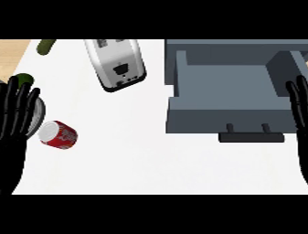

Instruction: Pick up the can, place it into the drawer and close the drawer

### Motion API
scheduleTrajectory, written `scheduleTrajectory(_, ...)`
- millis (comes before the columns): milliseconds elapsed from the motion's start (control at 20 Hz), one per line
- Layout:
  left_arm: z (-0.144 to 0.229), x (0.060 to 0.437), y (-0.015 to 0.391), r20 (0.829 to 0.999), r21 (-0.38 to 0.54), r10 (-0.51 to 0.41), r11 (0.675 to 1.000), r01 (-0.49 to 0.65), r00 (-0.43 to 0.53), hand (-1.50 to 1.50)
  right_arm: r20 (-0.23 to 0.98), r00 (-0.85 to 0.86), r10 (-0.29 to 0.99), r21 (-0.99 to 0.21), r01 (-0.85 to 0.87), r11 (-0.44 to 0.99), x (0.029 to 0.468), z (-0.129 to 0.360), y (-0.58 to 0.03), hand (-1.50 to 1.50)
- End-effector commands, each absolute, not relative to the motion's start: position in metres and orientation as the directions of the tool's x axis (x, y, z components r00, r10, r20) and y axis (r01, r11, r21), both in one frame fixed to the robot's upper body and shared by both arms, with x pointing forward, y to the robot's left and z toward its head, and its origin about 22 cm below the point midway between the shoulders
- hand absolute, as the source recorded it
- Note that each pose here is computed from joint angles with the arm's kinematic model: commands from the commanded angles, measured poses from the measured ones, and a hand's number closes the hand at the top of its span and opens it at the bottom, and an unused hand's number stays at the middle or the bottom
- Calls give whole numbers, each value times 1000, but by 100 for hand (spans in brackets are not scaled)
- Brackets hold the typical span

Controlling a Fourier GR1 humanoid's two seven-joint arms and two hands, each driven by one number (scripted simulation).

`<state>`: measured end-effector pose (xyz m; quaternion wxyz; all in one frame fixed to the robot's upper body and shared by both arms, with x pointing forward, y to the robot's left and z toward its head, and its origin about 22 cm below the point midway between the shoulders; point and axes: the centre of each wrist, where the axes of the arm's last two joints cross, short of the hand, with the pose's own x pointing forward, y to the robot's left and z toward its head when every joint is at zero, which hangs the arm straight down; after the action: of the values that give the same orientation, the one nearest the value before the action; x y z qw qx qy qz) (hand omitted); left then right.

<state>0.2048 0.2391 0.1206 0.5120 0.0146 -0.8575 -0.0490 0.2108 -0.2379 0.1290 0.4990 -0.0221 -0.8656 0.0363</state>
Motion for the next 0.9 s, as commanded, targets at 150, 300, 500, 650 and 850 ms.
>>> scheduleTrajectory(150, 119, 186, 287, 879, 92, -144, 987, -135, -454, -150, 868, -492, 62, -57, 26, 998, 217, 123, -229, -150)
scheduleTrajectory(300, 78, 171, 307, 984, 23, -92, 918, -395, -156, -150, 956, -279, 86, -44, 150, 988, 203, 100, -258, -150)
scheduleTrajectory(500, 104, 166, 311, 993, 7, -59, 900, -435, -105, -150, 971, -227, 71, -40, 136, 990, 207, 111, -249, -150)
scheduleTrajectory(650, 101, 155, 309, 993, 15, -69, 884, -466, -98, -150, 974, -219, 62, -32, 139, 990, 198, 106, -260, -150)
scheduleTrajectory(850, 106, 153, 315, 991, 8, -66, 896, -444, -116, -150, 973, -217, 80, -49, 145, 988, 216, 104, -269, -150)
